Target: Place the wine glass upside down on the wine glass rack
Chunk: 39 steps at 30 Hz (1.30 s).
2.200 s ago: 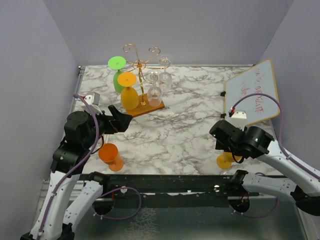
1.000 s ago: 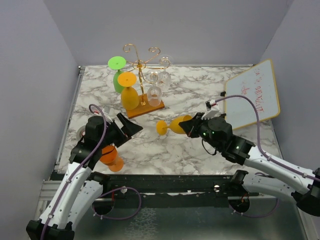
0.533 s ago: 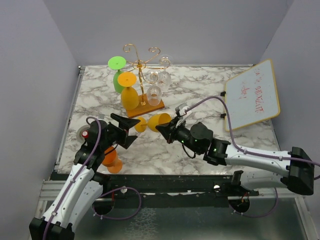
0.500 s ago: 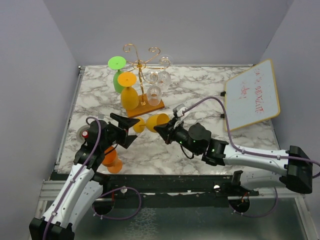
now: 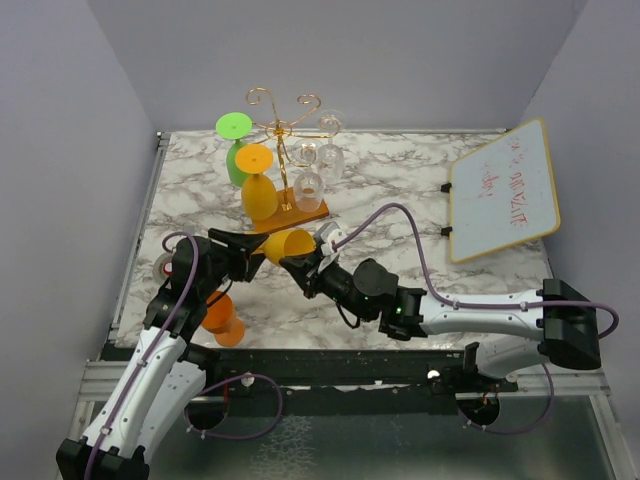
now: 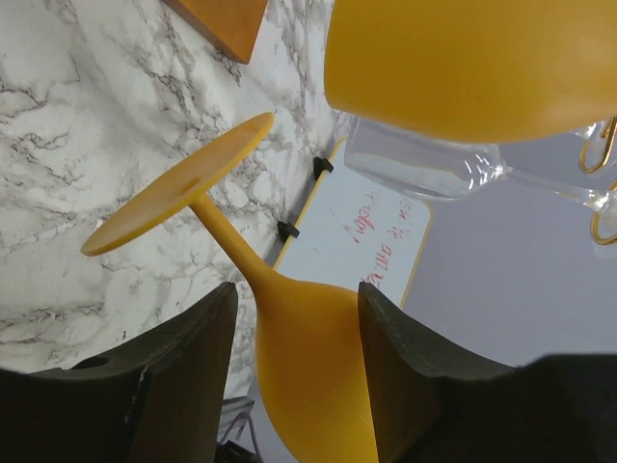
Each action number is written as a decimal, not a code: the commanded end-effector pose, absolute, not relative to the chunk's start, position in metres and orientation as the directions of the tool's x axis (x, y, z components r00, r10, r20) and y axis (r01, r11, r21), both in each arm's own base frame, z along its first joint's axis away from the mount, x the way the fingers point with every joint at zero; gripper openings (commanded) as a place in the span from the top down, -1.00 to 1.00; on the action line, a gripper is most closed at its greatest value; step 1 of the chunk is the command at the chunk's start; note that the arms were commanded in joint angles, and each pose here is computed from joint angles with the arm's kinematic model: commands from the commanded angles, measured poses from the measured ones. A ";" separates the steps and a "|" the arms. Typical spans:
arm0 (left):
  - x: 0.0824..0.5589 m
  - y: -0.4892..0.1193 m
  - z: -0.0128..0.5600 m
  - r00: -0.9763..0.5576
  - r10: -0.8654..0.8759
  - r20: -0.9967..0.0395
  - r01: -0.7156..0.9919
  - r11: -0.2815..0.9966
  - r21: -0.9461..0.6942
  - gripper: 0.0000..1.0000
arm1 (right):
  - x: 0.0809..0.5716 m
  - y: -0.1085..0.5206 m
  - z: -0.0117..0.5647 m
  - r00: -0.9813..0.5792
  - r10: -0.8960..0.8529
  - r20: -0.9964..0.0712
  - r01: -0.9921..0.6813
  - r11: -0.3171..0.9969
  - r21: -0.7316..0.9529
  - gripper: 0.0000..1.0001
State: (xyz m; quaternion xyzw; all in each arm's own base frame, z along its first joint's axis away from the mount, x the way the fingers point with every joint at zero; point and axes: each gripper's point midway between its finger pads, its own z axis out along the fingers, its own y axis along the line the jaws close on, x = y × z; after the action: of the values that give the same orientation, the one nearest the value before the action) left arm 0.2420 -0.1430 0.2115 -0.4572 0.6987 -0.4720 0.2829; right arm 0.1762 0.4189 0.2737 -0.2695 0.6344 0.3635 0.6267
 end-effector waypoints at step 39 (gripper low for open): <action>0.265 -0.152 0.244 -0.404 -0.905 0.131 -0.356 0.023 -0.934 0.47 | 0.116 0.418 0.290 -0.282 0.373 -0.884 -0.888 0.248 0.388 0.98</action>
State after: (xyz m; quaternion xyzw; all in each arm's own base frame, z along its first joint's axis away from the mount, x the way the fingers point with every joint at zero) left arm 0.2603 -0.1494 0.2165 -0.4708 0.6923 -0.4758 0.2694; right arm 0.1466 0.4135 0.2732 -0.2153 0.6005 0.5004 0.5854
